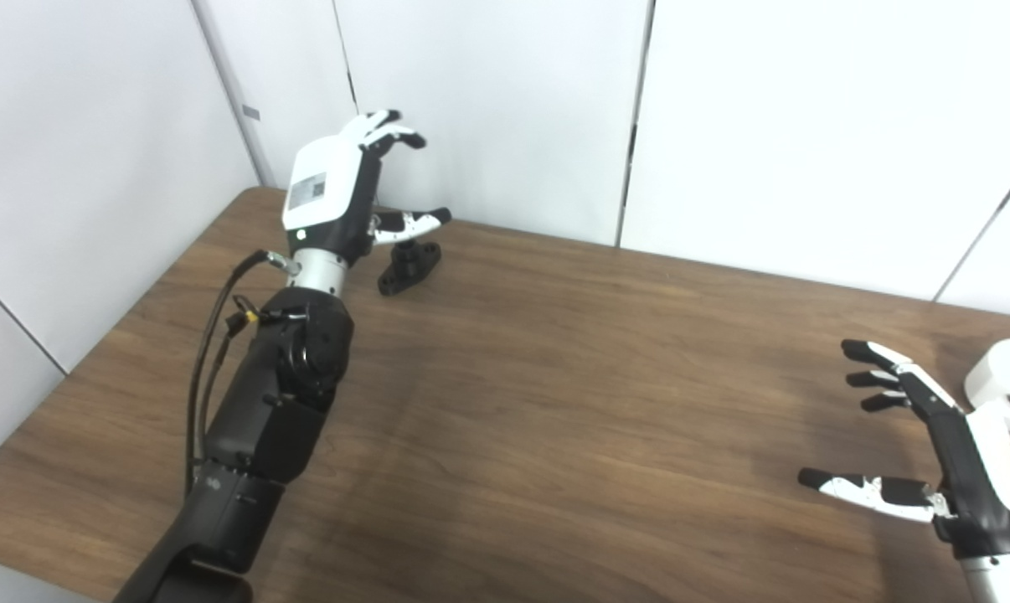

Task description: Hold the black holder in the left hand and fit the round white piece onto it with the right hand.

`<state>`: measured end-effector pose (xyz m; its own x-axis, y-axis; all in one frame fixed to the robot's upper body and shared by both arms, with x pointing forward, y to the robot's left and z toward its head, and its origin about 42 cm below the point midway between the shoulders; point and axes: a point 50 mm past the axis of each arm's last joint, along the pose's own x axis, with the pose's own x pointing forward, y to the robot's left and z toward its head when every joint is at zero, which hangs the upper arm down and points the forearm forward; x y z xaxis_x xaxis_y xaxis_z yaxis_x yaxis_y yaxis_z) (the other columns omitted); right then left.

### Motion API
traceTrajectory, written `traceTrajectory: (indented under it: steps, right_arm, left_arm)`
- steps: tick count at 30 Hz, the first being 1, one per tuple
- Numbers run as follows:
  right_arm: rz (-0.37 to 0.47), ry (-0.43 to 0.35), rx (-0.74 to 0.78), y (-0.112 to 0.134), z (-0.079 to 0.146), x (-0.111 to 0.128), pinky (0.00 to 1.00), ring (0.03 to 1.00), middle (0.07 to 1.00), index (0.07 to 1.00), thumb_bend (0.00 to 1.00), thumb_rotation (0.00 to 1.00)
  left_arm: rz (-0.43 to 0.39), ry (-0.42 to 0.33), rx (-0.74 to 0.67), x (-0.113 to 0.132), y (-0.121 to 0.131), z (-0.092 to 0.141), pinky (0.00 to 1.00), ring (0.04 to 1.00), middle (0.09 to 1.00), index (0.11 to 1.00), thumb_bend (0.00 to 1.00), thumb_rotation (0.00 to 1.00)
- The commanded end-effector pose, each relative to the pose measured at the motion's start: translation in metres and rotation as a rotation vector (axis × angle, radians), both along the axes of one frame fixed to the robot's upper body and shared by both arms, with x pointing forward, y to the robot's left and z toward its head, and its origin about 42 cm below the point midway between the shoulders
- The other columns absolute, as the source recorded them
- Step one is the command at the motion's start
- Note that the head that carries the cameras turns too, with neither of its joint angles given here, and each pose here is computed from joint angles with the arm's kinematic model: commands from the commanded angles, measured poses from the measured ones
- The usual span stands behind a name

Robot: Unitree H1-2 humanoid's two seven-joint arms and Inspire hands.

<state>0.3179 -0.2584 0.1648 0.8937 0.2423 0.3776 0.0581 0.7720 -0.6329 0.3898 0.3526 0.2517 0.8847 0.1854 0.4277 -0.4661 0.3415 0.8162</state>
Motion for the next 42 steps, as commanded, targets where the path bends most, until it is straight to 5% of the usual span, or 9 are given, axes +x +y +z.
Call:
traceTrajectory:
  steps: [1, 13, 20, 42]
  right_arm:
    - [0.012, -0.073, 0.003, -0.003, 0.020, 0.005, 0.58, 0.708, 0.799, 0.800, 0.81, 0.00]
    - [0.008, -0.076, 0.008, -0.003, 0.022, 0.005, 0.58, 0.701, 0.798, 0.795, 0.81, 0.00]
    - [0.010, -0.071, 0.012, -0.004, 0.022, 0.005, 0.58, 0.701, 0.800, 0.794, 0.80, 0.00]
    - [0.012, -0.062, 0.004, -0.005, 0.027, 0.003, 0.58, 0.700, 0.795, 0.788, 0.80, 0.00]
  left_arm:
    - [0.043, -0.075, 0.056, 0.009, 0.011, 0.032, 0.76, 0.954, 0.913, 0.736, 0.86, 0.29]
    - [0.177, 0.065, 0.087, 0.019, 0.032, 0.018, 0.98, 1.000, 1.000, 0.783, 1.00, 0.50]
    - [0.216, 0.156, 0.116, 0.025, 0.039, 0.011, 1.00, 1.000, 1.000, 0.800, 1.00, 0.62]
    - [0.210, 0.304, 0.105, 0.040, 0.042, -0.029, 1.00, 1.000, 1.000, 0.737, 1.00, 0.52]
